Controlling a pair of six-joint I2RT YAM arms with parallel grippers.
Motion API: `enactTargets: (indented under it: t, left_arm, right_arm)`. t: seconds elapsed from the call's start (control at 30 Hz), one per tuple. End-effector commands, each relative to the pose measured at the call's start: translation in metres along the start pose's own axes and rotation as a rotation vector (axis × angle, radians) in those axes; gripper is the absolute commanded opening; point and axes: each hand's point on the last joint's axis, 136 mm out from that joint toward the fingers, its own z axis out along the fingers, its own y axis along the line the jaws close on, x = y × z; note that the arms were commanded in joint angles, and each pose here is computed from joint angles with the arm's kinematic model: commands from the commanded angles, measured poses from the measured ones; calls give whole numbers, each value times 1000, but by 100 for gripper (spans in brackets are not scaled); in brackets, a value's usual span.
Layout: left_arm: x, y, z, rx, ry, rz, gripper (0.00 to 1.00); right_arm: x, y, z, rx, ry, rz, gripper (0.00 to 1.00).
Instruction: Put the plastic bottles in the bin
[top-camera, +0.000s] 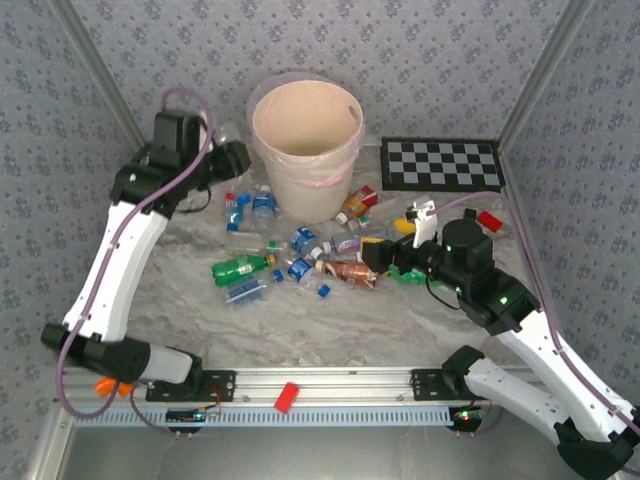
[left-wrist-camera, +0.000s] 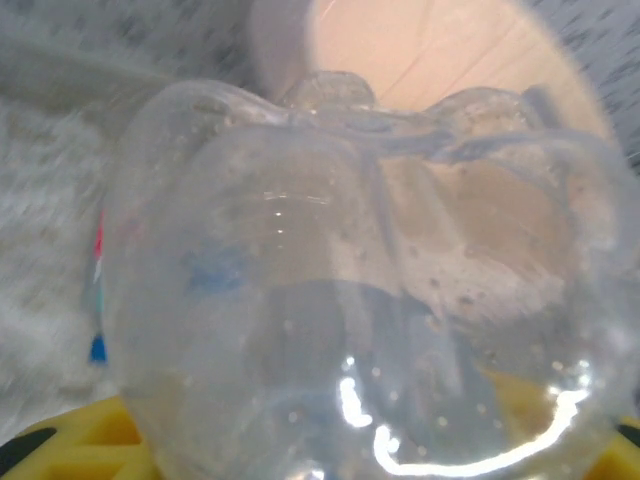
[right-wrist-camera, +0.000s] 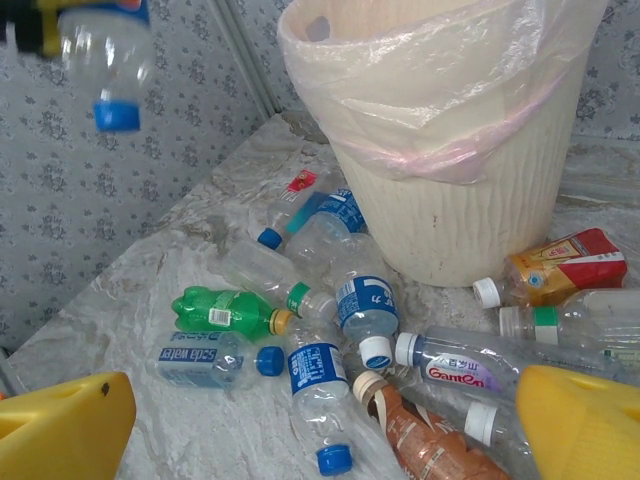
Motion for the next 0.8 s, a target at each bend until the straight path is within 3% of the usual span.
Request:
enactTargets:
  t: [0.0,0.23,0.5,0.77]
  left_arm:
    - [-41,-30,10,38,-82,37,53]
    - [-94,-86,48,107,-176,110,53]
    - [-110,-91,93,95,-239,103,54]
    - [-104,-87,104,66,-220,117,56]
  right_arm:
    - [-5,3,-10,5,-16,8,100]
    - [-5,1,-22,42,-7,-9,100]
    - [-5,0,-28,58,-6,-13,100]
    - [-3,-2,-28,69,-5,-18,100]
